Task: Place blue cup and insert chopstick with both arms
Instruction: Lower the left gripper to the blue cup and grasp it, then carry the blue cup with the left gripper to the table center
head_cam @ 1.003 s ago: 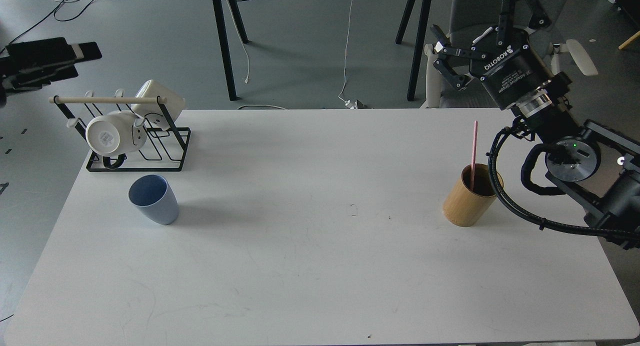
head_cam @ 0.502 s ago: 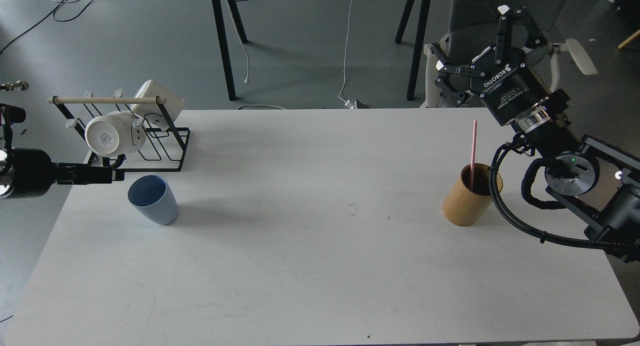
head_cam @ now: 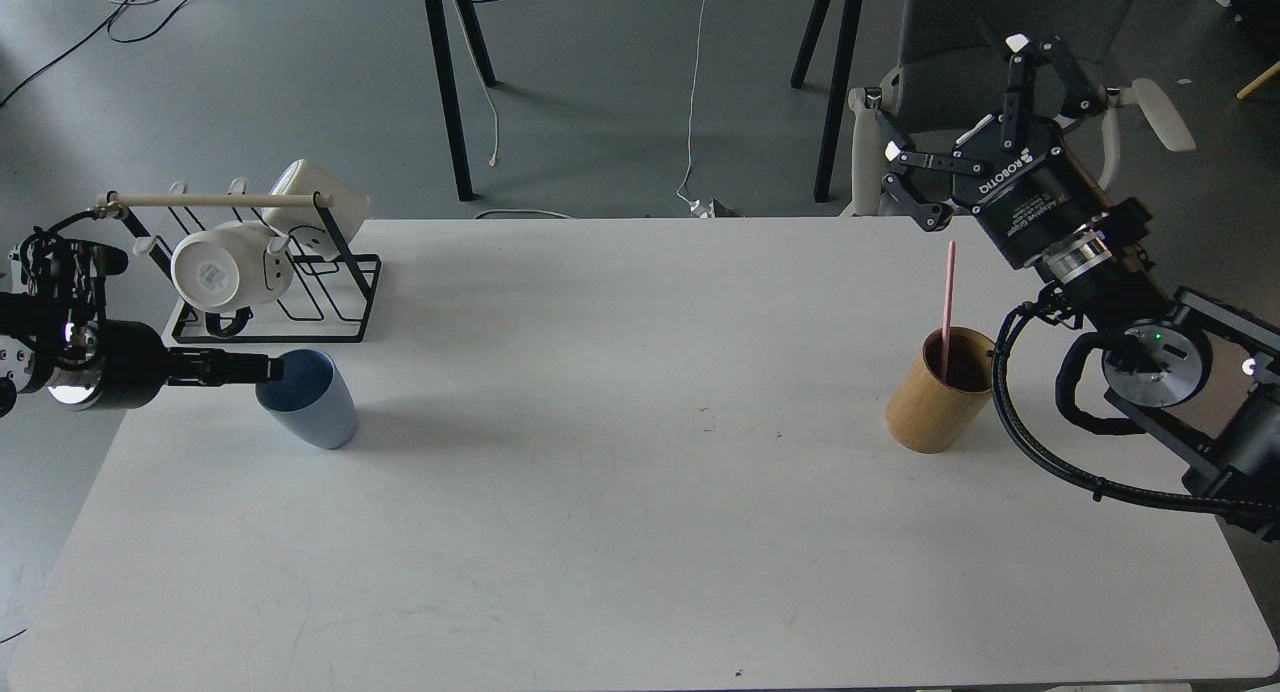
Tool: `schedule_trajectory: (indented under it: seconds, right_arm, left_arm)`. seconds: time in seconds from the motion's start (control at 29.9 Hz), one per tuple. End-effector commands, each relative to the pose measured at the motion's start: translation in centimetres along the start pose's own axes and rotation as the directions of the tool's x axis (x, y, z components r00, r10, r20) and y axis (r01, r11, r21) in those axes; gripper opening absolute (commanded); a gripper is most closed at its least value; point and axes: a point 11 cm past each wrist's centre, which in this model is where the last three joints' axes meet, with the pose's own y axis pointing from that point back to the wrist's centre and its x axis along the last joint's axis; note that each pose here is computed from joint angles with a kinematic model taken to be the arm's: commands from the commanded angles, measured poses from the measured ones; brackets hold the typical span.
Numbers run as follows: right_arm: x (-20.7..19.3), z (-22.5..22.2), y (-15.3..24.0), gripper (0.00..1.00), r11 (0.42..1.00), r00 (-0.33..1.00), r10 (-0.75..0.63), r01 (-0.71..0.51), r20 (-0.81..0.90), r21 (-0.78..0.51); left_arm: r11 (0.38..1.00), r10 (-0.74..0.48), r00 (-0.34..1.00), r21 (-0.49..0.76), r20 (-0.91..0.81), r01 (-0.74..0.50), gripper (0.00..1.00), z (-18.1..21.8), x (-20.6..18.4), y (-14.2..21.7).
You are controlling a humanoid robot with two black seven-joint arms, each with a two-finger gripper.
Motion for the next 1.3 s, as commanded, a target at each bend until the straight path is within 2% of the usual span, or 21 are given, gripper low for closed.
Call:
schedule_trajectory:
  seconds: [0.0, 0.2, 0.47, 0.53, 0.57, 0.7, 0.87, 1.0, 1.17, 1.27]
  right_arm:
    - [0.1, -0.1, 0.1, 0.99, 1.0, 1.0, 0.003, -0.003, -0.003, 0.0]
    - [0.2, 0.0, 0.2, 0.99, 1.0, 1.0, 0.005, -0.005, -0.002, 0.0]
    - [0.6, -0.3, 0.6, 0.99, 1.0, 1.0, 0.017, -0.017, -0.01, -0.003]
    - [0.6, -0.3, 0.7, 0.99, 1.0, 1.0, 0.019, -0.019, -0.011, -0.004]
    - [0.7, -0.2, 0.8, 0.99, 1.0, 1.0, 0.021, -0.021, -0.009, -0.005]
    - [0.7, -0.1, 0.8, 0.99, 1.0, 1.0, 0.022, -0.022, -0.009, -0.006]
    - [0.8, 0.0, 1.0, 0.99, 1.0, 1.0, 0.026, -0.026, -0.007, -0.009]
    - [0.9, -0.1, 1.0, 0.99, 1.0, 1.0, 0.028, -0.028, -0.009, -0.005]
    - [1.1, -1.4, 0.7, 0.99, 0.999, 0.999, 0.034, -0.034, -0.014, 0.034]
    - [1.4, -4.3, 0.4, 0.99, 0.993, 0.999, 0.045, -0.042, -0.028, 0.113]
  left_arm:
    - [1.0, -0.002, 1.0, -0.006, -0.002, 0.002, 0.92, 0.2, 0.0, -0.2]
    - [1.0, -0.008, 1.0, -0.005, -0.008, 0.008, 0.71, 0.1, -0.5, -0.4]
    - [1.0, 0.007, 1.0, -0.004, 0.001, -0.007, 0.54, -0.2, -1.2, -0.6]
    - [1.0, 0.007, 1.0, -0.006, 0.002, -0.007, 0.39, -0.1, -1.2, -0.7]
    - [1.0, 0.011, 1.0, -0.008, 0.005, -0.011, 0.26, 0.0, -1.1, -0.7]
    - [1.0, 0.018, 1.0, -0.012, 0.011, -0.018, 0.12, 0.1, -1.1, -0.7]
    - [0.999, 0.018, 1.0, -0.038, 0.019, -0.018, 0.06, 0.8, -1.0, -0.6]
    - [0.989, 0.052, 0.998, -0.142, 0.023, -0.049, 0.05, 4.0, 0.2, -0.5]
    - [0.905, 0.129, 0.991, -0.411, 0.017, -0.111, 0.05, 13.3, 4.9, 1.7]
    - [0.866, 0.143, 0.988, -0.491, 0.054, -0.098, 0.04, 17.7, 7.6, 1.9]
